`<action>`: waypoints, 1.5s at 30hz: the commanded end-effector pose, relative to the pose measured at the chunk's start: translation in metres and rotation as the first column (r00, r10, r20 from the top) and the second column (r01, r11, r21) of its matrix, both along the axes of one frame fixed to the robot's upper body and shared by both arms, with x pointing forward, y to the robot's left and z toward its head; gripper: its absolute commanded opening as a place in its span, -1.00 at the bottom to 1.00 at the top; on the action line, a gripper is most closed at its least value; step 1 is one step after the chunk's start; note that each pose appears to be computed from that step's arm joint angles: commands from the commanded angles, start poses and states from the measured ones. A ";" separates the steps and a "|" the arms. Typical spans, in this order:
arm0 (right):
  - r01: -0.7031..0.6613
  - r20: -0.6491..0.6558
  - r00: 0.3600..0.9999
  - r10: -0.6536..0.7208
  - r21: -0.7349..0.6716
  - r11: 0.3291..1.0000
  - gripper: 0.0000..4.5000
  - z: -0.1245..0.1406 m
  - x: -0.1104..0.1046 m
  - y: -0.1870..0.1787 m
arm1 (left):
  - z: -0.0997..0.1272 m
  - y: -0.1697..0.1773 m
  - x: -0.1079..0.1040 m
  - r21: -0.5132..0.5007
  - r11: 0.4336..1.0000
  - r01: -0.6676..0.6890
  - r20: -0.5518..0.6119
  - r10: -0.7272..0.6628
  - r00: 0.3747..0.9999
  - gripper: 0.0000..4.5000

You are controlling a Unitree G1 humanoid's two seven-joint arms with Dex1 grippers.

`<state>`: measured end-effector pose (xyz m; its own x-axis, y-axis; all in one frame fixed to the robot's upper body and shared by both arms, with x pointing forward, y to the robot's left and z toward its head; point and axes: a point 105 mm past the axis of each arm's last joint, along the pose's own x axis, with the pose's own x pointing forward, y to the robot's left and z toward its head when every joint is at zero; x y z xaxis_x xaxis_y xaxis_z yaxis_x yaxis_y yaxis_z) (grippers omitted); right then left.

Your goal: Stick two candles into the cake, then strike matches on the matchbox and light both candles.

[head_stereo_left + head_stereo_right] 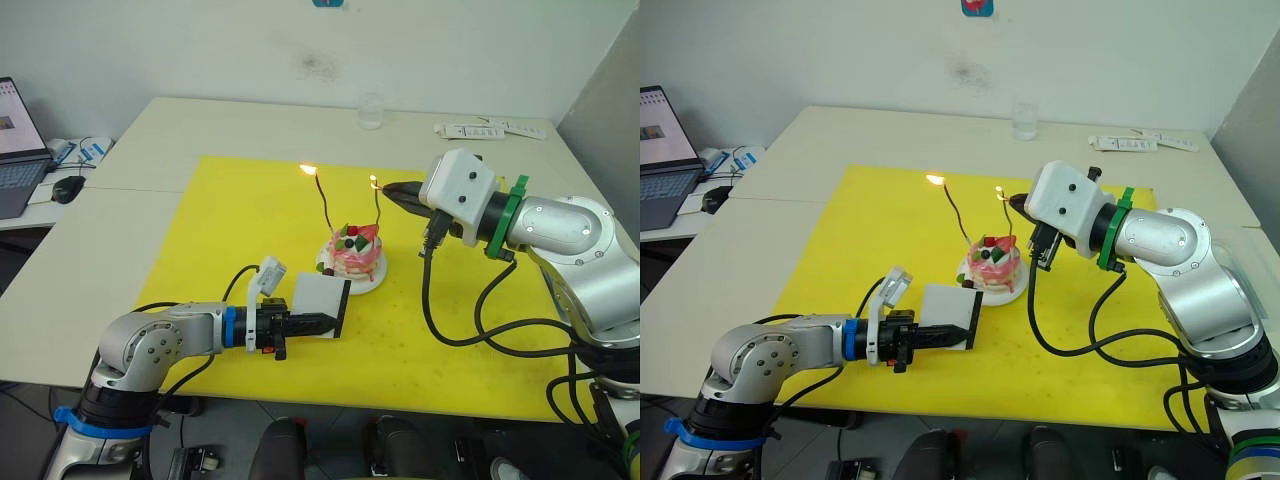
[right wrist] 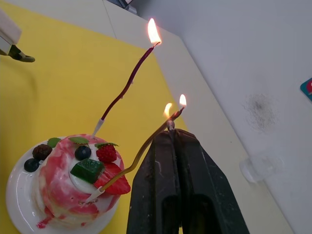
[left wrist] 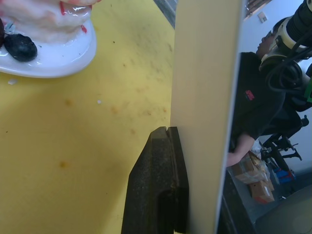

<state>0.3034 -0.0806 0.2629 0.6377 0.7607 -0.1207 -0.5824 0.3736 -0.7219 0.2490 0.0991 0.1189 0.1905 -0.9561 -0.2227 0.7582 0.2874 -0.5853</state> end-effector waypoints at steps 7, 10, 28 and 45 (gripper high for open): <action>0.205 -0.023 0.979 -0.204 0.083 0.975 -1.00 0.003 0.003 -0.051 | 0.010 -0.008 -0.003 -0.031 0.999 0.036 0.038 -0.035 0.999 -1.00; 0.372 -0.091 0.927 -0.363 0.132 0.919 -1.00 -0.013 0.010 -0.088 | 0.011 -0.011 -0.003 -0.041 0.998 0.039 0.040 -0.038 0.999 -1.00; 0.950 -0.521 0.224 -0.824 0.305 0.065 -1.00 -0.097 -0.011 -0.284 | 0.005 -0.030 -0.006 -0.098 0.994 0.039 0.034 -0.036 0.999 -1.00; 0.818 -0.296 0.500 -0.814 0.469 0.332 0.99 -0.033 -0.011 -0.248 | 0.012 -0.021 -0.007 -0.076 0.997 0.004 0.013 -0.003 1.000 -1.00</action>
<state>0.2945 -0.3519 0.1951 0.9403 -0.3351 -0.0596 0.3195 0.9294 -0.1850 0.2442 0.0773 0.1156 0.1982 -0.9659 -0.1667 0.7414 0.2590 -0.6190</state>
